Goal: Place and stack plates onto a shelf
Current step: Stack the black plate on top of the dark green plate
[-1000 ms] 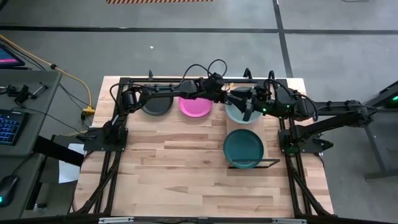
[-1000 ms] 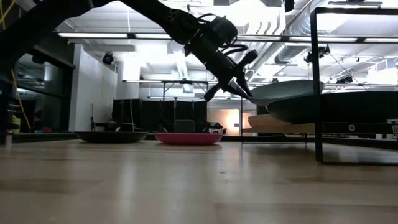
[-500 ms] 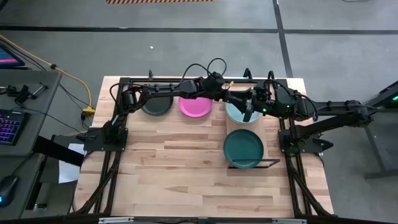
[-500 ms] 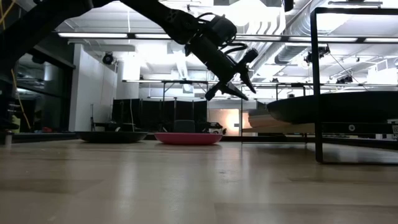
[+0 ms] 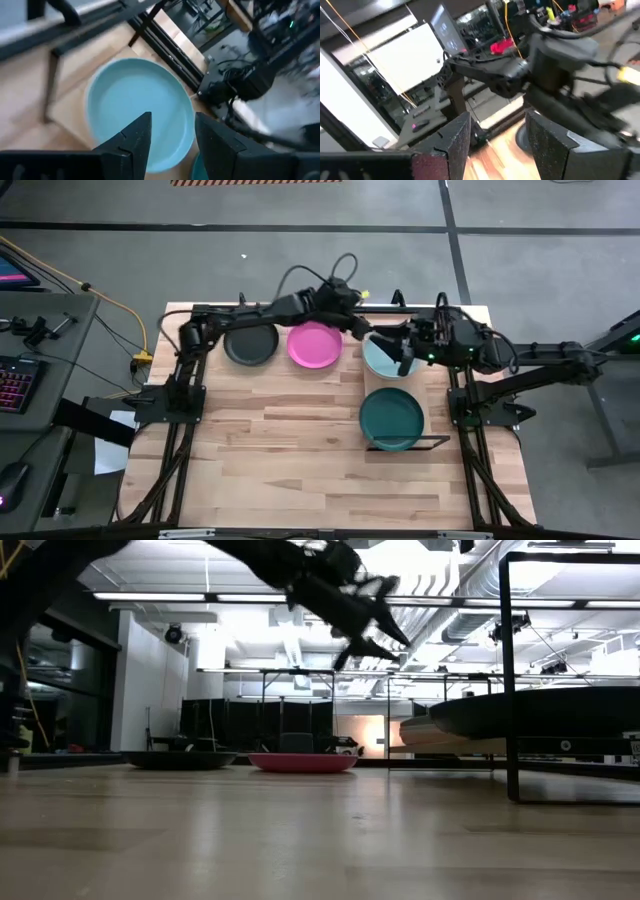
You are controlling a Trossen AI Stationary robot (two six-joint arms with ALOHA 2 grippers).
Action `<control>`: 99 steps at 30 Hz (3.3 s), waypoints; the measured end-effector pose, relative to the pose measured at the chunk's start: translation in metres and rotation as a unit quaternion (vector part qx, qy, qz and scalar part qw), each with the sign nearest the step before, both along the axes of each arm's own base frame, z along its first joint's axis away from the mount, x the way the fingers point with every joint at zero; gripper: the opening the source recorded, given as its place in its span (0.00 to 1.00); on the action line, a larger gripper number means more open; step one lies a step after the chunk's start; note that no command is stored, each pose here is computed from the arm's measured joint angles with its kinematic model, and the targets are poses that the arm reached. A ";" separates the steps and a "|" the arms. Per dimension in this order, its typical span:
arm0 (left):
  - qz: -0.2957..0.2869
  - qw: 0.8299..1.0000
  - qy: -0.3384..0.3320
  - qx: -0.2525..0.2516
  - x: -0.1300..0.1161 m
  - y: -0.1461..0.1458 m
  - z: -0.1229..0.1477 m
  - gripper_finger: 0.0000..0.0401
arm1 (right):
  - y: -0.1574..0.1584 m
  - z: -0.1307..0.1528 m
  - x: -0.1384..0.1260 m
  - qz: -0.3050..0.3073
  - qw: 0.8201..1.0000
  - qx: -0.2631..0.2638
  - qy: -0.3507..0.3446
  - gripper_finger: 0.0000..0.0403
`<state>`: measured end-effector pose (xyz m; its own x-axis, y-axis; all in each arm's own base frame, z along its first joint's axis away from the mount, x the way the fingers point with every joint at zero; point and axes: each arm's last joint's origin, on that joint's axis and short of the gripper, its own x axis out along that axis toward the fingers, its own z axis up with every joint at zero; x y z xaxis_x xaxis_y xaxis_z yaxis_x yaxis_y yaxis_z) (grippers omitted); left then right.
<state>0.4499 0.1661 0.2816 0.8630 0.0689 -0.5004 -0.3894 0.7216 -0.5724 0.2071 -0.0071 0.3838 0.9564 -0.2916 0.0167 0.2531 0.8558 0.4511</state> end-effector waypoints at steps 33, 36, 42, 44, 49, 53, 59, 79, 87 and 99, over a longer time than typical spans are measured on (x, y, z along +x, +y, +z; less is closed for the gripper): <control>0.105 0.955 -0.216 0.175 -0.269 -0.142 0.055 0.35 | 0.001 0.002 -0.008 0.013 1.000 -0.022 0.007 0.43; 0.119 0.973 -0.118 0.157 -0.271 -0.134 0.051 0.35 | 0.001 0.002 -0.007 0.013 1.000 -0.017 0.007 0.43; 0.130 0.975 0.169 0.063 -0.267 -0.097 0.016 0.35 | 0.001 -0.001 -0.004 0.013 1.000 -0.009 0.014 0.43; 0.098 0.966 0.237 0.023 -0.263 -0.087 -0.002 0.35 | 0.001 -0.002 -0.002 0.013 1.000 -0.009 0.017 0.43; 0.035 0.922 0.385 0.001 -0.250 -0.068 -0.046 0.35 | 0.001 -0.006 0.002 0.013 0.999 -0.002 0.030 0.43; 0.027 0.892 0.449 0.040 -0.238 -0.055 -0.070 0.35 | 0.001 -0.009 0.006 0.013 0.999 0.004 0.036 0.43; -0.012 0.864 0.499 0.063 -0.227 -0.048 -0.095 0.35 | 0.001 -0.012 0.010 0.012 0.999 0.027 0.037 0.43; -0.055 0.823 0.557 0.091 -0.208 -0.036 -0.145 0.35 | 0.001 -0.013 0.011 0.012 0.999 0.026 0.043 0.43; -0.040 0.823 0.554 0.124 -0.210 -0.035 -0.137 0.17 | 0.001 -0.014 0.011 0.012 0.998 0.026 0.049 0.43; 0.014 0.863 0.453 0.223 -0.243 -0.042 -0.044 0.01 | 0.001 -0.015 0.011 0.011 0.998 0.023 0.051 0.43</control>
